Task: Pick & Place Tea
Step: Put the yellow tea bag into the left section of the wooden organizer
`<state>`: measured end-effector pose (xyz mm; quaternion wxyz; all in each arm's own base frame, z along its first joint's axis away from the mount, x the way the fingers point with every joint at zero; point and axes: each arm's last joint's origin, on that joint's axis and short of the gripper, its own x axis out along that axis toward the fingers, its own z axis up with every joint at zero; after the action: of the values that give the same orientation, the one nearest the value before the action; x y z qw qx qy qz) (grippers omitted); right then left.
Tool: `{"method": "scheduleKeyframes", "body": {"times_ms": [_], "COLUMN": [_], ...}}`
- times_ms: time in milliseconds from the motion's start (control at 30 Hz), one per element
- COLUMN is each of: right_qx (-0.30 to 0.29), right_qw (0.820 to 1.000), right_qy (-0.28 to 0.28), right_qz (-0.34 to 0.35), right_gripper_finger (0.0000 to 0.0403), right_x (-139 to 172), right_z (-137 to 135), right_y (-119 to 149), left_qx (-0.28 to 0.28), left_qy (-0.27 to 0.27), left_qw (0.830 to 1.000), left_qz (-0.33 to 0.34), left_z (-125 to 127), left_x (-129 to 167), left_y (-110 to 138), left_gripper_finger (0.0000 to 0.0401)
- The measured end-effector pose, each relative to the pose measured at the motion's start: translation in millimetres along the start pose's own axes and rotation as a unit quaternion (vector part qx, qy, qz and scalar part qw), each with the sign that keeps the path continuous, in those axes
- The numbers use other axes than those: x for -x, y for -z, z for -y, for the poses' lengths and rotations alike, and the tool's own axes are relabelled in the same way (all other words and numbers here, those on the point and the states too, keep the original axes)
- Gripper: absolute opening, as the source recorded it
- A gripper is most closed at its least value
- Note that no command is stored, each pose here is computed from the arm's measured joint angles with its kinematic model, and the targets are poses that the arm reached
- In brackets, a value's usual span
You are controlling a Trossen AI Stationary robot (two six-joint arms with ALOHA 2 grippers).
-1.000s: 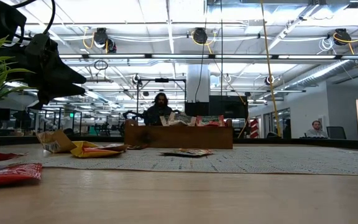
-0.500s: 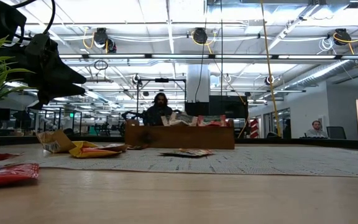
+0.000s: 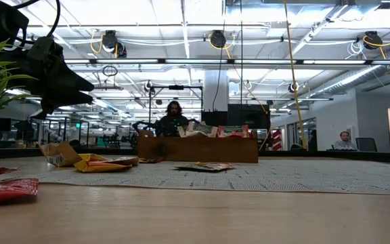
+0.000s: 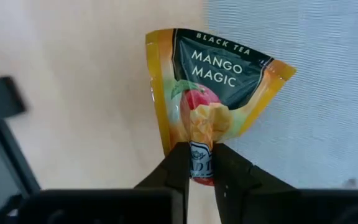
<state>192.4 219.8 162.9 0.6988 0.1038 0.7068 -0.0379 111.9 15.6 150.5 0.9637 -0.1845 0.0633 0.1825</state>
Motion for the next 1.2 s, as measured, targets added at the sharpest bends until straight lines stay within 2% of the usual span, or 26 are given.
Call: {"method": "scheduleKeyframes", "body": {"times_ms": [267,800,1033,1200], "right_qx": [0.026,0.033,0.015,-0.014], "right_qw": [0.999,0.999,0.997,0.996], "right_qy": [0.034,0.009,-0.006,-0.013], "right_qz": [-0.019,0.009,0.069,0.087], "right_gripper_finger": [0.0033,0.0033,0.0033,0.0033], "right_x": [52.1,163.9,196.3,205.7], "right_z": [21.4,56.9,67.6,76.7], "right_y": [-8.0,-35.2,-50.4,-58.7], "left_qx": [0.0,0.0,0.0,0.0], "left_qy": [0.0,0.0,0.0,0.0], "left_qw": [1.0,1.0,1.0,1.0], "left_qz": [0.0,0.0,0.0,0.0], "left_z": [0.0,0.0,0.0,0.0], "left_x": [0.0,0.0,0.0,0.0], "left_y": [0.0,0.0,0.0,0.0], "left_gripper_finger": [0.0212,0.0212,0.0212,0.0212]}}
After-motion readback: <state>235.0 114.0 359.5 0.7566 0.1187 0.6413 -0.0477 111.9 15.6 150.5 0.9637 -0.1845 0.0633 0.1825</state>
